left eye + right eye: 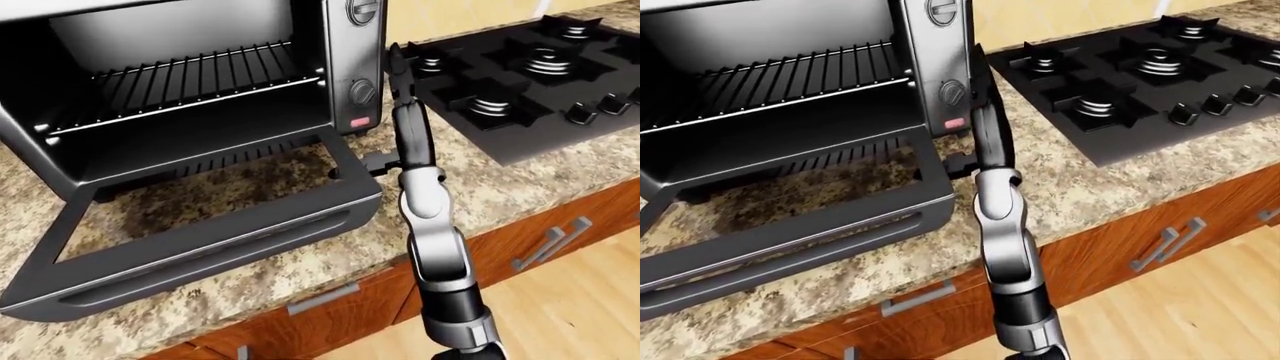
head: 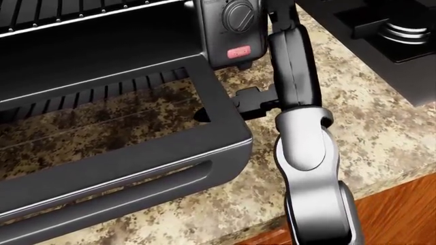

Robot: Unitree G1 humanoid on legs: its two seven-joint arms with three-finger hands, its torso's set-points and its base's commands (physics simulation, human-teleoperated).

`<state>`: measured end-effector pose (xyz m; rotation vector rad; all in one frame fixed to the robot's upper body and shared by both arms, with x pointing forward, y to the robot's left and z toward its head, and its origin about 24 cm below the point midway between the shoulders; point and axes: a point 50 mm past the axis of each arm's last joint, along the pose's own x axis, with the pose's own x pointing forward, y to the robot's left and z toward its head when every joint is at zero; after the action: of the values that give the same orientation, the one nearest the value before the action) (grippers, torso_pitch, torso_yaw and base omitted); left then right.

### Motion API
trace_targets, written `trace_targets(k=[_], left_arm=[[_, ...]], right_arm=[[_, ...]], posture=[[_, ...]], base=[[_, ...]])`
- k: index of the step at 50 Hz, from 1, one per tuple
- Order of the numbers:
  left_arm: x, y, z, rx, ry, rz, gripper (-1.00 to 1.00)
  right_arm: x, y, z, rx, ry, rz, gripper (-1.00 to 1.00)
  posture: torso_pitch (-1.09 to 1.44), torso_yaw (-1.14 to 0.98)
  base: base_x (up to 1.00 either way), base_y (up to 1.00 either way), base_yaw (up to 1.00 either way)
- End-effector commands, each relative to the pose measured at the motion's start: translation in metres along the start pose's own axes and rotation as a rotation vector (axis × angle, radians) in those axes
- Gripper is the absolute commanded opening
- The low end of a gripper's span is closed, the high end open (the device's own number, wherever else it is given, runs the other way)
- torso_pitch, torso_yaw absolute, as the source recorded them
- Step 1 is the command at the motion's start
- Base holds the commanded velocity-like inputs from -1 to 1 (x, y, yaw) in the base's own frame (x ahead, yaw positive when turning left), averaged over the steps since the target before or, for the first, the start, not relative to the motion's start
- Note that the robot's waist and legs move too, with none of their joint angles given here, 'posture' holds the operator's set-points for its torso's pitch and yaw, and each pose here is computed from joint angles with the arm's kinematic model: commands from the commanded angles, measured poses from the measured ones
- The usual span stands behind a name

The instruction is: Close the toaster oven door.

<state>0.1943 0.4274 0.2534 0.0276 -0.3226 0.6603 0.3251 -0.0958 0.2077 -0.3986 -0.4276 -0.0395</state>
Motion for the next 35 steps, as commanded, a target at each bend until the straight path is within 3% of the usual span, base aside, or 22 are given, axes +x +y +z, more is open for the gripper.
trace_targets(k=[1, 6, 13, 35], left_arm=[[0.0, 0.0, 0.023, 0.014, -0.099, -0.006, 1.0], [0.001, 0.0, 0.022, 0.015, -0.099, -0.004, 1.0], [0.001, 0.001, 0.023, 0.016, -0.099, -0.001, 1.0], [0.001, 0.003, 0.023, 0.019, -0.098, 0.002, 1.0]], right_arm=[[0.003, -0.005, 0.026, 0.031, -0.108, -0.028, 1.0], [0.003, -0.006, 0.034, 0.085, -0.104, -0.025, 1.0], [0.003, -0.006, 0.049, 0.25, -0.041, -0.001, 1.0], [0.006, -0.01, 0.074, 0.296, -0.077, -0.021, 1.0]], posture=[[0.0, 0.0], [0.0, 0.0], [0.0, 0.0], [0.0, 0.0]], base=[[0.0, 0.0, 0.0], [0.0, 0.0, 0.0], [0.0, 0.0, 0.0], [0.0, 0.0, 0.0]])
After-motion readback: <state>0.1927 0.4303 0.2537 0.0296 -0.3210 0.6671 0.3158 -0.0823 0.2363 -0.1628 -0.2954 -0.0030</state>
